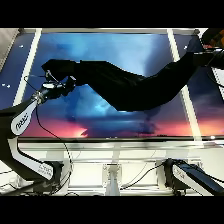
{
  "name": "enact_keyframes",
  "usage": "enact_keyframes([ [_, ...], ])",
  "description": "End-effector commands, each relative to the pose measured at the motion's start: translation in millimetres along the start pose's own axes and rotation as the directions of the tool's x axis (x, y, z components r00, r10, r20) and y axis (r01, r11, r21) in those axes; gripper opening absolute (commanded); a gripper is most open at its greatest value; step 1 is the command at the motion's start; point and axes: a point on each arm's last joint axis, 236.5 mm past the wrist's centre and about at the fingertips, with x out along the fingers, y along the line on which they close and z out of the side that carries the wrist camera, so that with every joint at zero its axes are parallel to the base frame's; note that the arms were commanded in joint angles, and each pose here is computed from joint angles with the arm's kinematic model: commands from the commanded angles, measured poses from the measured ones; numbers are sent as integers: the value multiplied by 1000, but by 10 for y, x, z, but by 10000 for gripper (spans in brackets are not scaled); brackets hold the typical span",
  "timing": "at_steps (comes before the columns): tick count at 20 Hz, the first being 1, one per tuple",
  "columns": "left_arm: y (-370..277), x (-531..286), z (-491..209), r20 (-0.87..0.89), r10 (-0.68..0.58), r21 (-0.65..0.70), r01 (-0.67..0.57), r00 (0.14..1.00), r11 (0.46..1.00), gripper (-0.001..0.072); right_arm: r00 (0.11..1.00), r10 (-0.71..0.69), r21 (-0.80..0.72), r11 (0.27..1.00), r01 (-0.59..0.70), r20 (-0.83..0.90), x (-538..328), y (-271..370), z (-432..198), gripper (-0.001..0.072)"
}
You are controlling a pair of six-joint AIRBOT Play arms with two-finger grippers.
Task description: Fold the clothes and pants, and hang the long-sleeved shirts on hangers.
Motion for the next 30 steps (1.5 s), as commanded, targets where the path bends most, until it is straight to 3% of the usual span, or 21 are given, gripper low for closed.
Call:
enact_keyframes([
  [1, -263, -217, 431, 95, -55, 5, 55, 994, 998, 10, 1000, -9, -2, 1000, 9, 25, -1, -21, 59, 19],
  [8, -1184, -1649, 1620, 366, -262, 213, 193, 893, 958, 9, 981, -60, 14, 998, 59, 184, -41, -143, 435, 18],
  [11, -1265, -2383, 1981, 486, -292, 239, 196, 823, 951, 9, 965, -142, 120, 986, 118, 218, 14, -405, 509, 19],
  [15, -1170, -3069, 2237, 569, -298, 251, 183, 766, 950, 9, 971, -214, 282, 943, 175, 110, 276, -854, 195, 19],
  [19, -951, -3280, 2177, 509, -297, 253, 189, 808, 949, 9, 973, -226, 285, 931, 229, -46, 333, -998, -207, 18],
  [22, -499, -3287, 2097, 448, -186, 179, 115, 875, 977, 8, 963, -248, 256, 929, 268, -108, 311, -1104, -371, 18],
  [24, -86, -3212, 1906, 359, -41, 158, -18, 932, 987, 8, 953, -248, 266, 920, 288, -173, 293, -1161, -541, 18],
  [27, 375, -3168, 1555, 207, 136, 197, -177, 969, 964, 9, 929, -205, 225, 933, 281, -308, 239, -1058, -862, 19],
  [30, 781, -3240, 1390, 136, 302, 226, -326, 944, 918, 8, 895, -194, 136, 954, 268, -401, 159, -1034, -1082, 19],
])
